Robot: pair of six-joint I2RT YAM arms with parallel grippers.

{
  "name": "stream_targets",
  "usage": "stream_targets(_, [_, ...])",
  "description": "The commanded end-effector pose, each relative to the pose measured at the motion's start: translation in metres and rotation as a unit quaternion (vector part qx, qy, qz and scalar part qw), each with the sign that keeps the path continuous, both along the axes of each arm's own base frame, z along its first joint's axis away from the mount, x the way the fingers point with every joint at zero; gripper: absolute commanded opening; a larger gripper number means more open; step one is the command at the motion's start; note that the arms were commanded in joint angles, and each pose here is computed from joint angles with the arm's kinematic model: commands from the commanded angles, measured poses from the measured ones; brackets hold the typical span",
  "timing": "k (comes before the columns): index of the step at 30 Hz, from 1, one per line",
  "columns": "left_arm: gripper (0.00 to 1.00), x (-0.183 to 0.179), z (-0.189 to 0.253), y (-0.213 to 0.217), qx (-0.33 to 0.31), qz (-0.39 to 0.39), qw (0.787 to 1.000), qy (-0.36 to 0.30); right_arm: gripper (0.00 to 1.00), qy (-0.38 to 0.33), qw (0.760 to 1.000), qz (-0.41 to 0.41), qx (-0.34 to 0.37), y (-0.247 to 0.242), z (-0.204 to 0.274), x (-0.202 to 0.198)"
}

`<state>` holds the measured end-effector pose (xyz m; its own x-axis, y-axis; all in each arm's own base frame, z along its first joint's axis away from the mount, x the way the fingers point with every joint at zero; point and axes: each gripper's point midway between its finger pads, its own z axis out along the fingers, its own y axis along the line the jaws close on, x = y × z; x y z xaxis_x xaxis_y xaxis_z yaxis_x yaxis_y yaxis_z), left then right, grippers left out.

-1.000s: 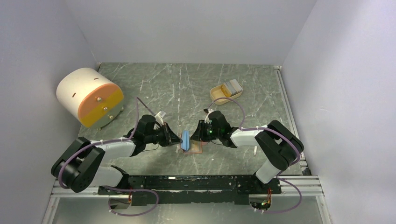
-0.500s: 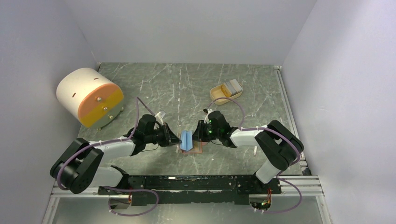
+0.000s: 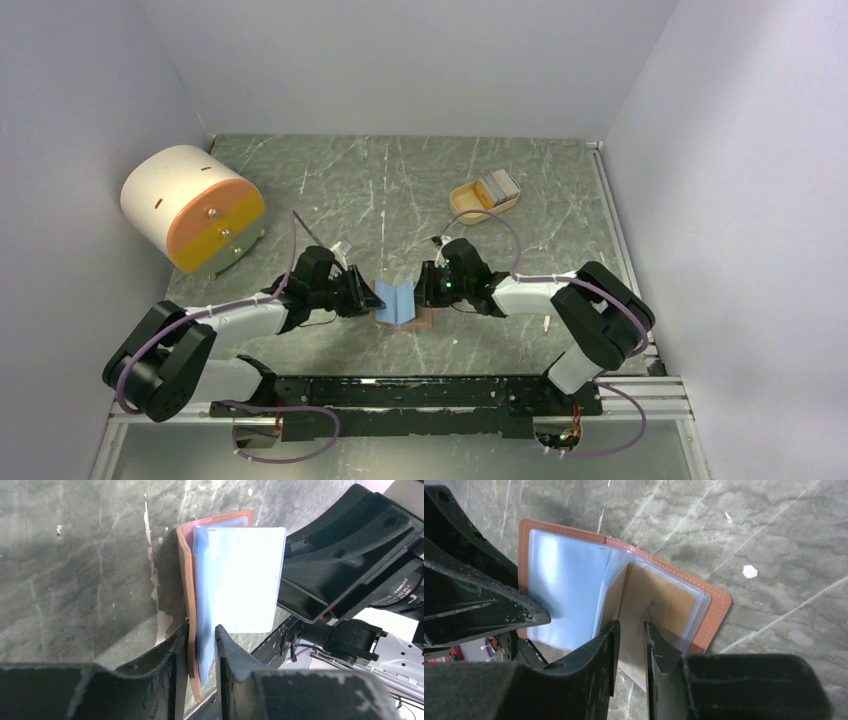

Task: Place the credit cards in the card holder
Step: Insert the credit card into the card holder.

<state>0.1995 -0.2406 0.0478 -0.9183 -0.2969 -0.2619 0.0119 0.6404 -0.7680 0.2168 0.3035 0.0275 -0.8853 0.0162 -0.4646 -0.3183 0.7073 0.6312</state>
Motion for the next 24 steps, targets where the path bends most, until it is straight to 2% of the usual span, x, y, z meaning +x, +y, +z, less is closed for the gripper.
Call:
stream_targets(1, [0.31,0.007,0.011,0.000,0.004,0.004,1.000,-0.014,0.28,-0.013,1.000,0.007,-0.001,0.005,0.014,-0.001])
stream_targets(11, [0.38,0.006,0.036,-0.010,-0.050,-0.010,0.998,-0.046,0.28,-0.005,0.999,0.036,0.017,0.029,0.016,-0.013])
stream_targets(17, [0.38,0.009,0.031,-0.008,-0.034,-0.011,0.998,-0.046,0.28,-0.007,0.999,0.039,0.013,0.034,0.014,-0.013])
stream_targets(22, [0.33,0.010,0.028,-0.009,-0.035,-0.013,0.998,-0.046,0.28,-0.006,0.999,0.037,0.007,0.031,0.010,-0.014])
stream_targets(24, [0.27,0.010,0.026,-0.010,-0.034,-0.014,0.998,-0.045,0.28,-0.005,0.999,0.035,0.005,0.030,0.008,-0.014])
